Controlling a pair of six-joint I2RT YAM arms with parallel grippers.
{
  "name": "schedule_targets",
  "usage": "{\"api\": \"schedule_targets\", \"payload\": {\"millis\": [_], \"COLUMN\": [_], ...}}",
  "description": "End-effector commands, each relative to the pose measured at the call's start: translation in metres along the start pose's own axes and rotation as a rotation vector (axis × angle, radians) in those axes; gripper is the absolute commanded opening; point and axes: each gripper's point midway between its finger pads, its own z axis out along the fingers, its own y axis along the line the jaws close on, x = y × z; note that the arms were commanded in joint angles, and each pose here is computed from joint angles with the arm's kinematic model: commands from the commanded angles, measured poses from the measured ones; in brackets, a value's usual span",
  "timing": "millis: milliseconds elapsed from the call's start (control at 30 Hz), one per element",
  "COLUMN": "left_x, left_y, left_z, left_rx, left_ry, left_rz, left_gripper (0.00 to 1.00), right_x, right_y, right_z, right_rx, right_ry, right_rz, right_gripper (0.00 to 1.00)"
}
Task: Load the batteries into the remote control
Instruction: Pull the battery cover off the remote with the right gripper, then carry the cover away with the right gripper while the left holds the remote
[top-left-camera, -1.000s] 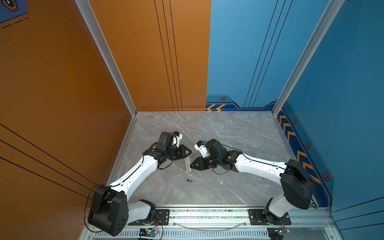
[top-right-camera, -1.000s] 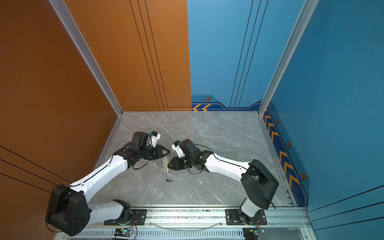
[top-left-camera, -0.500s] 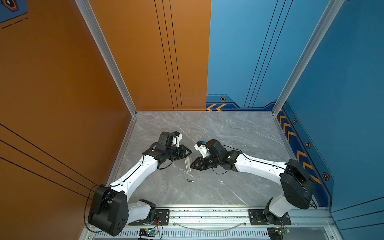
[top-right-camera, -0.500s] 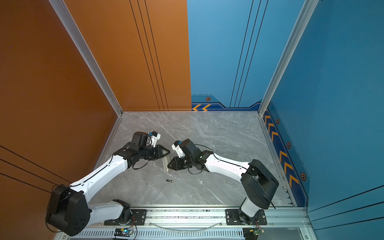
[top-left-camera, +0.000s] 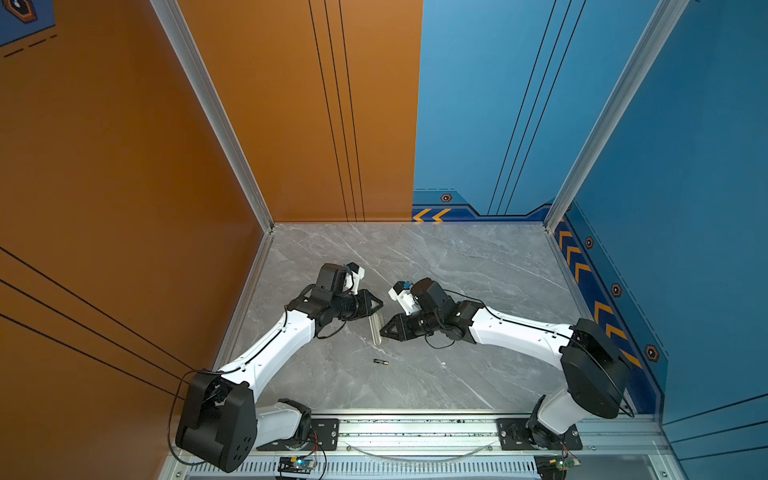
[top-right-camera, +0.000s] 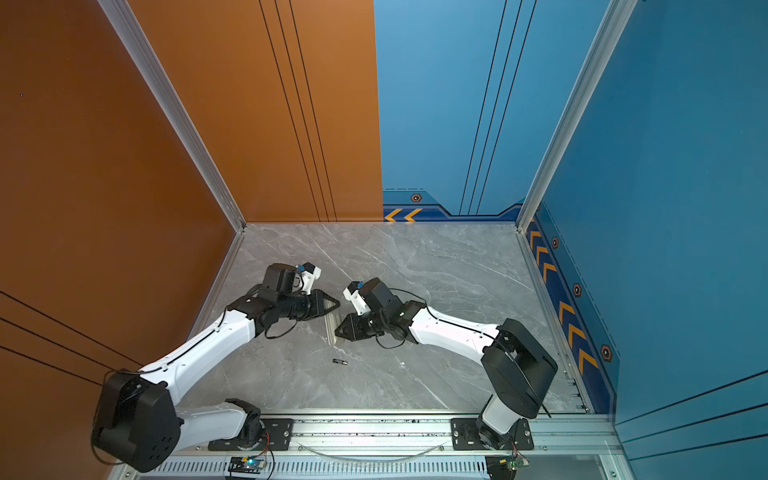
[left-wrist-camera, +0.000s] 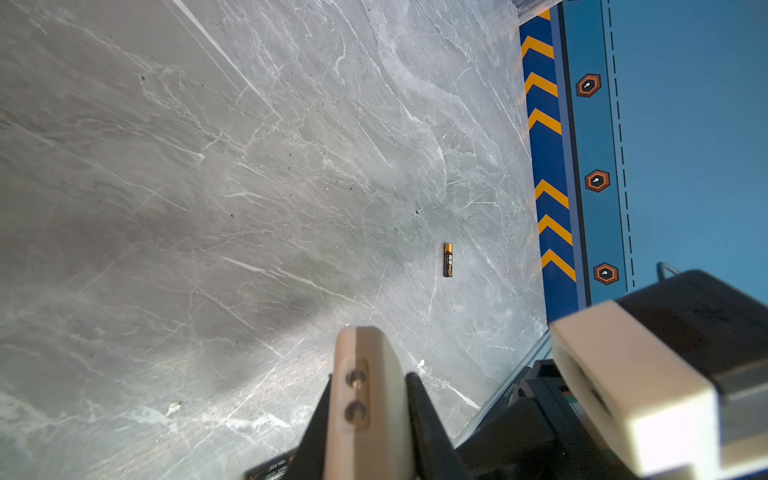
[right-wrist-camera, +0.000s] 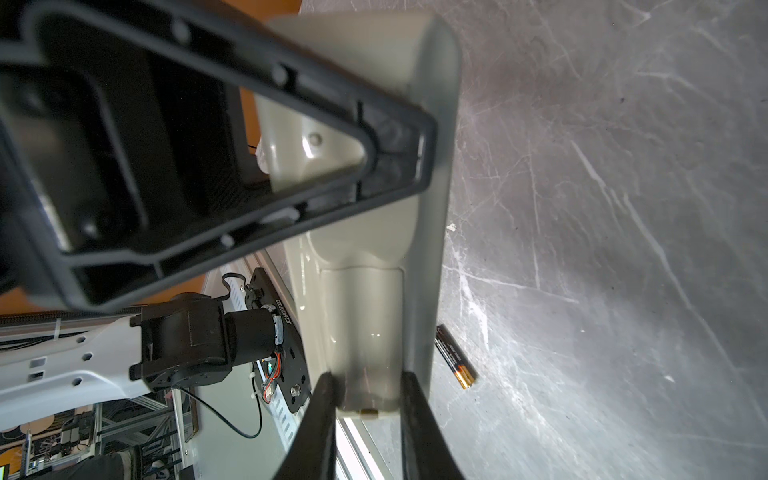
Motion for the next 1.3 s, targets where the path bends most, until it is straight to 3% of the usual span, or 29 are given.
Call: {"api": "schedule_targets", "payload": {"millis": [0, 1000, 1267], "left_x": [-0.007, -0.026, -0.029], "left_y": [-0.002, 0.024, 0.037], "left_z": [-0.005, -0.01, -0.019], "left_rx": [0.008, -0.028, -0.066], "left_ry": [-0.023, -0.083, -0.089], "left_rz": [0.013, -0.063, -0.06], "left_gripper": [0.0, 0.0, 0.0], "right_x": [0.003, 0.001, -0.001], "right_y": [0.001, 0.004, -0.006], "right_z": [0.0, -0.002, -0.009], "right_rx": [-0.008, -0.008, 0.048], "right_ry": [0.01, 0.006, 0.004], "right_rz": [0.014, -0.001, -0.014], "right_gripper": [0.2, 0.2, 0.2]}}
